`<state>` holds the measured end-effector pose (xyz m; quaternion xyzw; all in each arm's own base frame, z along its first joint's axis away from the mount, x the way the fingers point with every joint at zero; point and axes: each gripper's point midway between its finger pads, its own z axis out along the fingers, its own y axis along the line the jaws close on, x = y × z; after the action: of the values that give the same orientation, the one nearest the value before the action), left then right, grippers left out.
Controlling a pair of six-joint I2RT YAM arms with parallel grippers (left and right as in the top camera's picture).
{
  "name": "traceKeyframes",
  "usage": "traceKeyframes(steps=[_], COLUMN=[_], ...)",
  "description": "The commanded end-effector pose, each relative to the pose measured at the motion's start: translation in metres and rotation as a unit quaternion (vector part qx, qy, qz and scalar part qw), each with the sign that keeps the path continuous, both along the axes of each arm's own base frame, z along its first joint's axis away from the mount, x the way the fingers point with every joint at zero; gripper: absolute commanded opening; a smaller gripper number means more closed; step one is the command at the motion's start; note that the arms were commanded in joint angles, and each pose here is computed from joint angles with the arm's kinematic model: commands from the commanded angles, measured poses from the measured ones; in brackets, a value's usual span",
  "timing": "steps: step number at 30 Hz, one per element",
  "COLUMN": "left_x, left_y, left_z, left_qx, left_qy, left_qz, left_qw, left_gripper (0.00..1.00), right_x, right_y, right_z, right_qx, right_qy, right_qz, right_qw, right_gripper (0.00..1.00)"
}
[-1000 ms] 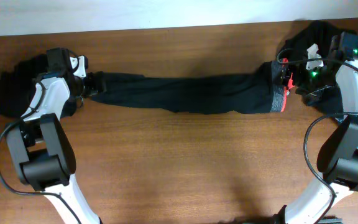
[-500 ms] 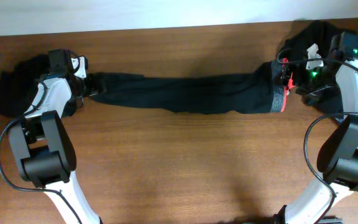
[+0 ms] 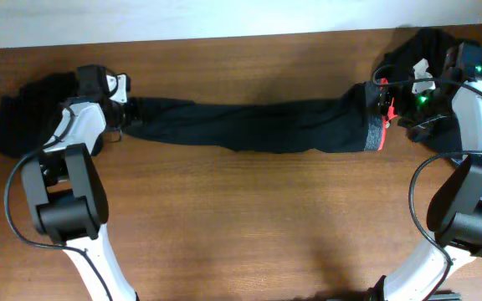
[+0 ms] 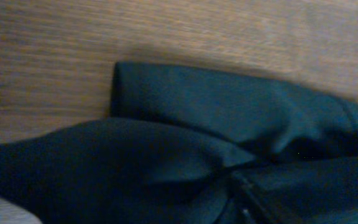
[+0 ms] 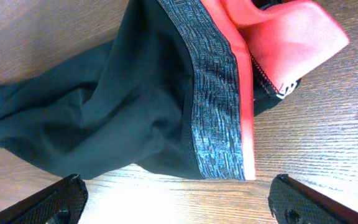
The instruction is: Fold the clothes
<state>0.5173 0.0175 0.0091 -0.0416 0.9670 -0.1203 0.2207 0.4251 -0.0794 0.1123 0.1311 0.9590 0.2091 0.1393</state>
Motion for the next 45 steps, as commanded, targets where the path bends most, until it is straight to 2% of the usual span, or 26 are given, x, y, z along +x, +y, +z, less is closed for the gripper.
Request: traceKeyframes(steps=[1,3,6,11,18,23,30,33,39,45], left_x=[-0.013,-0.015,-0.017,-0.017,-0.002,0.003,0.002,0.003,0.013,0.017], left_y=[-0.023,-0.025,-0.024,-0.011,0.019,0.048,0.049,0.030,-0.066,-0.124], left_z=[-0.026,-0.027,-0.027,-0.013,0.048,0.097,0.109,0.113,0.135,0.147], left_qx=[-0.030,-0.030,-0.031,-0.033,-0.029,0.001,0.016,0.017,0.017,0.006], left_qy=[0.037,0.042,0.046,0.054,0.037,0.011,0.006,0.003,-0.028,-0.055], left_qz=[-0.020,-0.022,-0.021,-0.006,0.021,0.047,0.039,0.022,-0.069,-0.106], left_qw=[0.999,0.998,0.998,0.998,0.999,0.999,0.999,1.000,0.997,0.993], left_gripper=[0.26,0.11,0.00,0.00,0.00,0.00,0.00,0.00,0.00,0.00], right_x=[0.003,0.003,0.003,0.003,0.003,0.003,0.003,0.003,0.003,0.003], right_y=[0.001,0.001,0.001,0.001,0.001,0.002,0.002,0.002,0.003,0.003], right_z=[0.004,0.004,0.004,0.004,0.004,0.004,0.004,0.004,0.005,0.005], right_qx=[0.004,0.004,0.004,0.004,0.004,0.005,0.005,0.005,0.008,0.008], right_qy=[-0.007,-0.007,-0.007,-0.007,-0.007,-0.007,-0.007,-0.007,-0.008,-0.008], right_qz=[0.001,0.001,0.001,0.002,0.002,0.002,0.001,0.001,0.002,0.002], right_qw=[1.000,1.000,1.000,1.000,1.000,1.000,1.000,1.000,1.000,1.000], right_gripper=[0.99,0.99,0.99,0.99,0.98,0.99,0.99,0.99,0.99,0.99])
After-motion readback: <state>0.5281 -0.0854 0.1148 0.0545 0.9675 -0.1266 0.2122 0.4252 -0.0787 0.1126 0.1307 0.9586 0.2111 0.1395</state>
